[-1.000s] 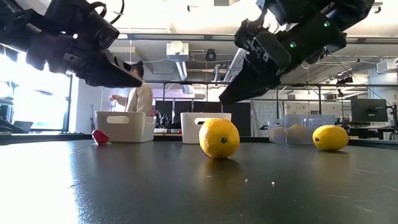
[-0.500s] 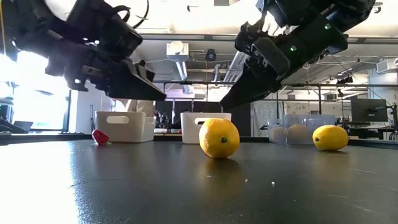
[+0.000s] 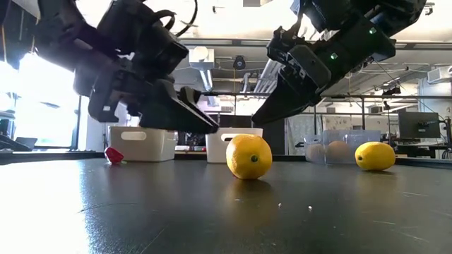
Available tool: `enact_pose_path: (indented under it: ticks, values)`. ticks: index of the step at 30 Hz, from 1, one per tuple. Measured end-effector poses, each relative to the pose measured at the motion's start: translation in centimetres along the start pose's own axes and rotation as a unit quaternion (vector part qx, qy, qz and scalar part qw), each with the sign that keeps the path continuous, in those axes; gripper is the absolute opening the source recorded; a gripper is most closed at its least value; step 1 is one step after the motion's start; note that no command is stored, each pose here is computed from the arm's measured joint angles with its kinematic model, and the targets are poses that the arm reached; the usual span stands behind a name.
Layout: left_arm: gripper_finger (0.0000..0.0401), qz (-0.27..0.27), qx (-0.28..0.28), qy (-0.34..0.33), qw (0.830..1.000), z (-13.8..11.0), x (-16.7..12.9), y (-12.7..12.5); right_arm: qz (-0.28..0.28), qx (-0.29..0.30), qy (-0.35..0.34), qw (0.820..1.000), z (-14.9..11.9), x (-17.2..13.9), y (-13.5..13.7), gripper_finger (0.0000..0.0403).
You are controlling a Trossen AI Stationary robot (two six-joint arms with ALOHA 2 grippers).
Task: Sort produce into baskets
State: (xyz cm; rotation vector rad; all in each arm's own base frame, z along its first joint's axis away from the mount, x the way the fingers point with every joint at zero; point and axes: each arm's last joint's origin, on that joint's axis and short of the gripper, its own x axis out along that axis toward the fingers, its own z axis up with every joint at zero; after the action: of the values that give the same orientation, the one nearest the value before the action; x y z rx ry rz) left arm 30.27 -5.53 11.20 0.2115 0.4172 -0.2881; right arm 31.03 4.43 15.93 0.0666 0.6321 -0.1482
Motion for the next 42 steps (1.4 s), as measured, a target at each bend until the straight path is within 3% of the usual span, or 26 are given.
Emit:
enact_pose_path:
  ticks: [6, 11, 15, 42]
  values:
    - [0.0111, 0.002, 0.021, 0.02, 1.0, -0.8, 1.7, -0.2, -0.001, -0.001, 0.003, 1.0, -0.1, 0.0, 0.0, 0.0151]
    - [0.0113, 0.067, 0.025, 0.035, 0.997, -0.9, 2.5, 0.3, -0.003, -0.001, 0.003, 1.0, -0.1, 0.0, 0.0, 0.0151]
    - [0.0109, 0.074, 0.035, 0.042, 0.996, -1.0, 2.5, 0.4, -0.004, -0.001, 0.005, 1.0, -0.1, 0.0, 0.0, 0.0151]
    - [0.0022, 0.076, 0.077, 0.049, 0.993, -1.3, 2.6, 0.6, -0.006, -0.001, 0.004, 1.0, -0.1, 0.0, -0.1, 0.0151]
